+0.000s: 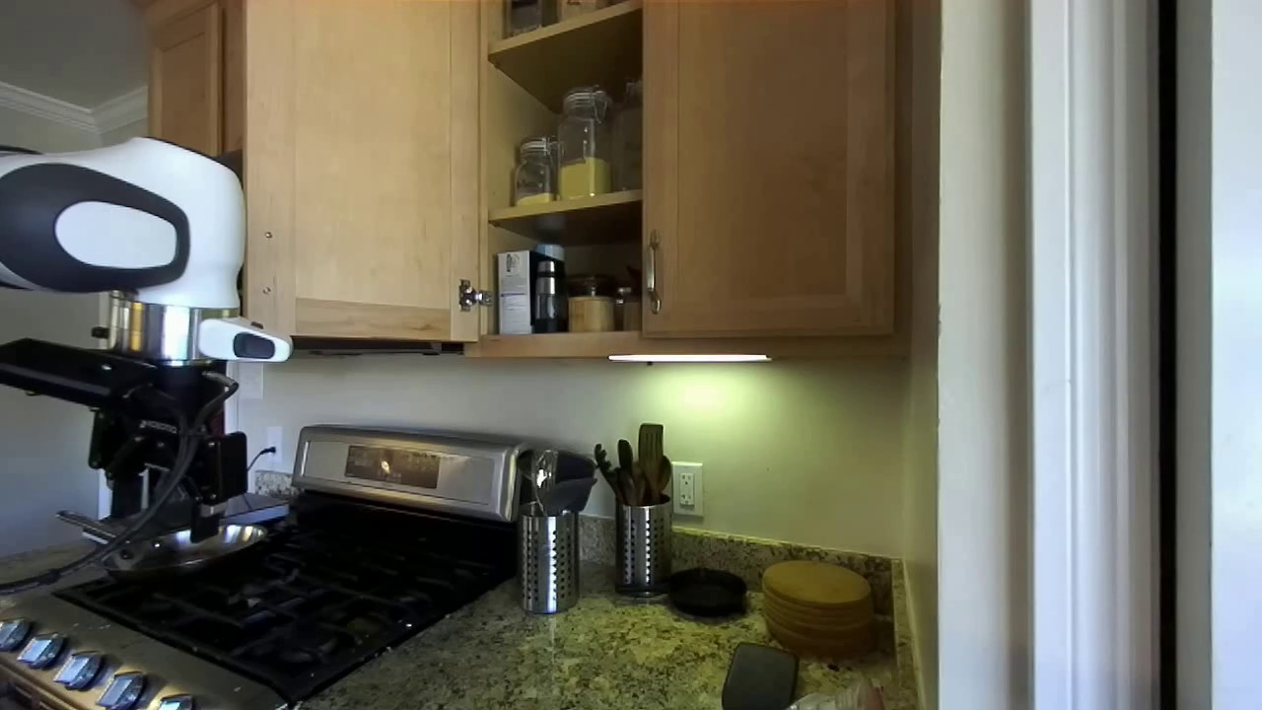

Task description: Close the top left drawer

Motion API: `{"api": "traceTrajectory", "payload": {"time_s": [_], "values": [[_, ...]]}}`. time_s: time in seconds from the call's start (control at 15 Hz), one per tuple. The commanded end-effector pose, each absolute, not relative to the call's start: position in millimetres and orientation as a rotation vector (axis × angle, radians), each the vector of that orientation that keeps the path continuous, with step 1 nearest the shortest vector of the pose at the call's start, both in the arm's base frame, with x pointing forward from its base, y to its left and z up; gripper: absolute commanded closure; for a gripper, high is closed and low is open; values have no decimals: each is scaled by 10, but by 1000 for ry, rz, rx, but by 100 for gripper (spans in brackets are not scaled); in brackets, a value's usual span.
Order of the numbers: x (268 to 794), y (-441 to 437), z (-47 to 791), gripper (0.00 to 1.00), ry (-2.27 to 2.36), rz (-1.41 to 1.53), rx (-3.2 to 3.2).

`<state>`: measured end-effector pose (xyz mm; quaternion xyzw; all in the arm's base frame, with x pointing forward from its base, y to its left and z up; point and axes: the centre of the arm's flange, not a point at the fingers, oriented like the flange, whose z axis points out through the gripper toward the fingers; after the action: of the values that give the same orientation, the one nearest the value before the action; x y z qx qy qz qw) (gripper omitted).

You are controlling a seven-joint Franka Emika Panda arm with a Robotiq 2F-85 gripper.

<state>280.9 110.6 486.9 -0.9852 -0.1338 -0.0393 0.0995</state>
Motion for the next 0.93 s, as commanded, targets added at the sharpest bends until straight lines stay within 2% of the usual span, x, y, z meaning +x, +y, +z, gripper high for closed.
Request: {"api": "traceTrajectory", "payload": {"time_s": [0.0,0.87], "values": [[3057,1181,5013,0,-393,-192,-2928],[3689,1468,6398,0,-286,-665,-2845]]}}
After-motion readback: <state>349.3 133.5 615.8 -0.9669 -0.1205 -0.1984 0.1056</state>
